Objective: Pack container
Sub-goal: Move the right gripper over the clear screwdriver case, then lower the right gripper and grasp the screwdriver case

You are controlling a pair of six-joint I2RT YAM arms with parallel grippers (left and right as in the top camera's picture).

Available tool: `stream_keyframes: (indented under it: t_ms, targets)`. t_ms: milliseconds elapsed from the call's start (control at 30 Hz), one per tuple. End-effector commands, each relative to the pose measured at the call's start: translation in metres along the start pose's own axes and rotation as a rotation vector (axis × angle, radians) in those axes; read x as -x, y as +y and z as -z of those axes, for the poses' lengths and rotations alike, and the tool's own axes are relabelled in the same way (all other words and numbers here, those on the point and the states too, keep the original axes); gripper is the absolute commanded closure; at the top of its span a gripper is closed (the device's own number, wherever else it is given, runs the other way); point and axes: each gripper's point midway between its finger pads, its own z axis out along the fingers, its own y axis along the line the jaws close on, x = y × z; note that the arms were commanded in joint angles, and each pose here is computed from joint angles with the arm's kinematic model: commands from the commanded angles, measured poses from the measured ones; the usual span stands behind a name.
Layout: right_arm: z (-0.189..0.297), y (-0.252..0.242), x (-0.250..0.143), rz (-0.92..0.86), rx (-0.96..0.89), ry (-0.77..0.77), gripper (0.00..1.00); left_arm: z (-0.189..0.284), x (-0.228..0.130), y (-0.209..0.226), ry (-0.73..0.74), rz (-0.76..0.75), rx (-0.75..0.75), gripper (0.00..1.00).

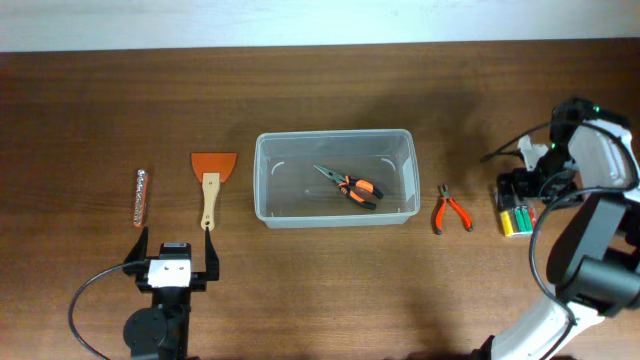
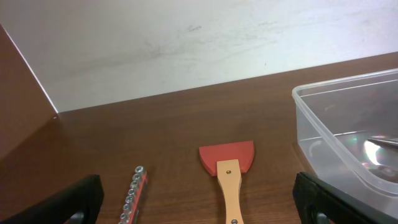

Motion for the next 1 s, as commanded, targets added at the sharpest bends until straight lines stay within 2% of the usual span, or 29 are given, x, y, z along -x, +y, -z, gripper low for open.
stream_keyframes:
  t_ms: [0,167,467,967]
  targets:
    - [0.009,0.000,-0.010,-0.024,-0.035,-0.059,0.01,0.000,-0.002,0.002,0.003,0.009,0.012,0.01]
    - [-0.017,0.005,-0.012,-0.005,-0.014,-0.078,0.01,0.000,-0.002,0.002,0.003,0.009,0.012,0.01]
    - [-0.016,-0.011,-0.004,-0.040,-0.014,-0.139,0.01,0.000,-0.002,0.002,0.003,0.009,0.012,0.01]
    - [-0.022,-0.021,0.009,0.025,-0.063,-0.168,0.01,0.000,-0.002,0.002,0.003,0.009,0.012,0.01]
